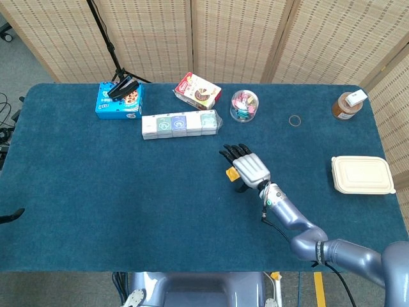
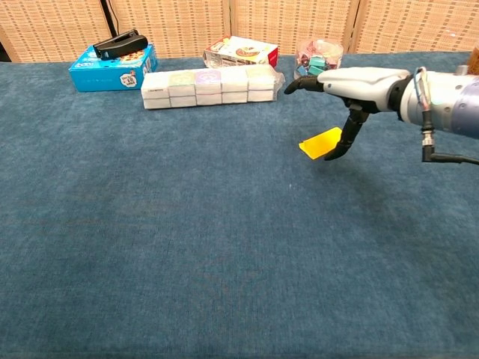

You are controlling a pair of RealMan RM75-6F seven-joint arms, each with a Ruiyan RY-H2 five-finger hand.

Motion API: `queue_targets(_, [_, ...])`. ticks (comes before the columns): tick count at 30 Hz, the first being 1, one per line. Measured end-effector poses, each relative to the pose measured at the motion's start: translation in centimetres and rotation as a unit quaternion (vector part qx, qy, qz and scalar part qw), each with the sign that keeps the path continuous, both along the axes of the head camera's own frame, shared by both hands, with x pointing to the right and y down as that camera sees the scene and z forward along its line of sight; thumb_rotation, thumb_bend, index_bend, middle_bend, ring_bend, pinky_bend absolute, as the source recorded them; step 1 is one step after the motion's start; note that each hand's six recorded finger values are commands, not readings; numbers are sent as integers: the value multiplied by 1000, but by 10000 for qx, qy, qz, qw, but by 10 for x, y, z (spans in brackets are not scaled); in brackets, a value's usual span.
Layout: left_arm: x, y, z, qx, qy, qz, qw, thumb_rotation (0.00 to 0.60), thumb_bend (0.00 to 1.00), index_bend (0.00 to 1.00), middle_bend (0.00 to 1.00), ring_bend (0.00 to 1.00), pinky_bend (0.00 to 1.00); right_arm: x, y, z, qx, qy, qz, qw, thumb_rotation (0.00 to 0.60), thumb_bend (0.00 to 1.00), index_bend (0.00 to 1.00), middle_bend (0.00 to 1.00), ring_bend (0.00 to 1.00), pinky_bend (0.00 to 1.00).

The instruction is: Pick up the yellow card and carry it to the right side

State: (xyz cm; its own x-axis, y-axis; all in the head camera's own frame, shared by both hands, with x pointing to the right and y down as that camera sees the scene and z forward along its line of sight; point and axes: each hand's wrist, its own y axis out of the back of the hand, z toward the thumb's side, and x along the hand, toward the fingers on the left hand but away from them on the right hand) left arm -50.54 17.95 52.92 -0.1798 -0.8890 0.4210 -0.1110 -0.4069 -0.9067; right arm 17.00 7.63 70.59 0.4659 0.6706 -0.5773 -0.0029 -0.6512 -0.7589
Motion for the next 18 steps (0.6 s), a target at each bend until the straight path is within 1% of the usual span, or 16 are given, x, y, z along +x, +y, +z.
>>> queue_targets(4, [0,0,0,-7,-7,10,10000,600,0,0,0,0,0,-10,-1,5,-24,-1,14,10000,600,0,0,0,0,0])
queue_targets(10, [0,-1,1,-12,-6,10,10000,600,0,0,0,0,0,-24,-9,15,73,64,132,9999,600,0,0,0,0,0])
queue_targets(18, [-1,-1,0,0,5,5,10000,600,0,0,0,0,0,-29,-11,23,114,178,178,9996,600,0,0,0,0,0])
